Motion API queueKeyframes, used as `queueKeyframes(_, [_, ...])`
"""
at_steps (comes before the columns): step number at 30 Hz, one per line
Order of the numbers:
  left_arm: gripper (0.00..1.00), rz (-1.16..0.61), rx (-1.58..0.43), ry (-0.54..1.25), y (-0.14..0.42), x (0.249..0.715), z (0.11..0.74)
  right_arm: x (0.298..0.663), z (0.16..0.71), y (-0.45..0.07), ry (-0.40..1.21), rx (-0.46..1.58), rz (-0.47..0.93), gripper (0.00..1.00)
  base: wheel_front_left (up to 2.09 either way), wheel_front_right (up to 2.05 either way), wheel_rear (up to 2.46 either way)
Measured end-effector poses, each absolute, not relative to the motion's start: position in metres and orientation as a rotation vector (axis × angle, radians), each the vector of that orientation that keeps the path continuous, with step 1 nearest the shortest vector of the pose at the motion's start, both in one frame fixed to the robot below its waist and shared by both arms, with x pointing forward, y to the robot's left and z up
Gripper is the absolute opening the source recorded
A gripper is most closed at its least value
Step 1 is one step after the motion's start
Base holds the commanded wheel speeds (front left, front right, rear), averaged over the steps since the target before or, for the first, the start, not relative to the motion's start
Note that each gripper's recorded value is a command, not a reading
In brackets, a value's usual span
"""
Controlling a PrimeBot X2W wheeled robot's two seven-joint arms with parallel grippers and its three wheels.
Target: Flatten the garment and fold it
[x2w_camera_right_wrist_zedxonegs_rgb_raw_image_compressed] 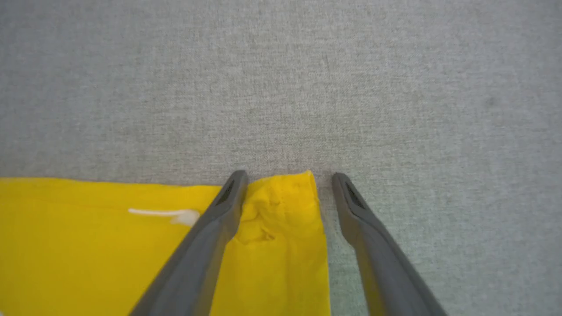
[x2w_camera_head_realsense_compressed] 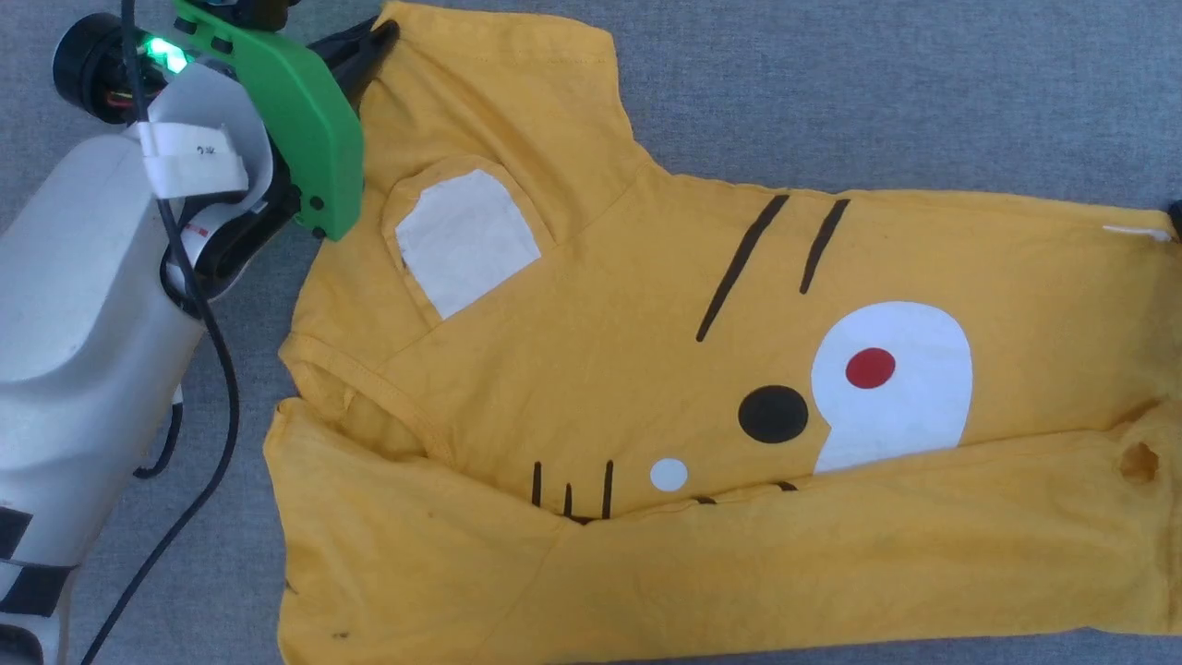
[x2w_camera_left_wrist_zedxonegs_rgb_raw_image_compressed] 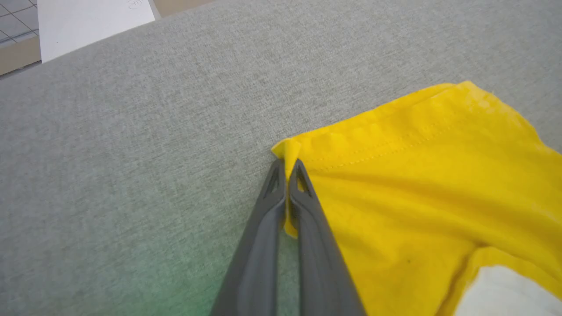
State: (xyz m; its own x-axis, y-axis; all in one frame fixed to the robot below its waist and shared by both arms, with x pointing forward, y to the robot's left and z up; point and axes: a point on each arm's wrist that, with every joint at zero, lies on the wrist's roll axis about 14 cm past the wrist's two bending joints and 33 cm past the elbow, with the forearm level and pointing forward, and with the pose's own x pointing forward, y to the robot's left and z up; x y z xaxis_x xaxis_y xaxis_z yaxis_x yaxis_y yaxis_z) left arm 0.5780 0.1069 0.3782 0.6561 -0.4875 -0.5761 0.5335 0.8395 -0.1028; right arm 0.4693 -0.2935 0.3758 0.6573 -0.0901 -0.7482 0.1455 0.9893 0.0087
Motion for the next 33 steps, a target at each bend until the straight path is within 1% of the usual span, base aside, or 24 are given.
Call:
queueKeyframes(1, [0.00, -0.579, 0.077, 0.630, 0.107, 0.578, 0.377, 0.467, 0.373, -0.293, 0.857, 0.080, -0.137, 0.88, 0.00, 0.00, 0.00])
queueKeyframes(2, [0.00, -0.579, 0.076, 0.631, 0.107, 0.578, 0.376, 0.467, 0.371, -0.291, 0.865, 0.084, -0.136, 0.35, 0.00, 0.00, 0.00])
queueKeyframes(3, [0.00, -0.579, 0.075, 0.632, 0.107, 0.578, 0.376, 0.466, 0.370, -0.292, 0.868, 0.091, -0.142, 0.00, 0.00, 0.00, 0.00])
queueKeyframes(6, [0.00, -0.578, 0.070, 0.624, 0.107, 0.581, 0.377, 0.466, 0.371, -0.292, 0.865, 0.101, -0.150, 0.00, 0.00, 0.00, 0.00])
queueKeyframes(10, [0.00, -0.564, 0.049, 0.571, 0.106, 0.586, 0.389, 0.470, 0.378, -0.291, 0.826, 0.093, -0.154, 0.00, 0.00, 0.00, 0.00])
queueKeyframes(16, [0.00, -0.533, -0.015, 0.405, 0.108, 0.599, 0.435, 0.480, 0.400, -0.290, 0.725, 0.081, -0.144, 0.00, 0.00, 0.00, 0.00])
queueKeyframes(20, [0.00, -0.526, -0.057, 0.301, 0.112, 0.595, 0.466, 0.483, 0.416, -0.286, 0.669, 0.081, -0.129, 0.00, 0.00, 0.00, 0.00])
queueKeyframes(24, [0.00, -0.515, -0.099, 0.216, 0.118, 0.575, 0.486, 0.479, 0.431, -0.286, 0.620, 0.089, -0.124, 0.00, 0.00, 0.00, 0.00])
queueKeyframes(33, [0.00, -0.475, -0.183, 0.093, 0.132, 0.503, 0.522, 0.439, 0.449, -0.285, 0.570, 0.143, -0.134, 0.00, 0.00, 0.00, 0.00])
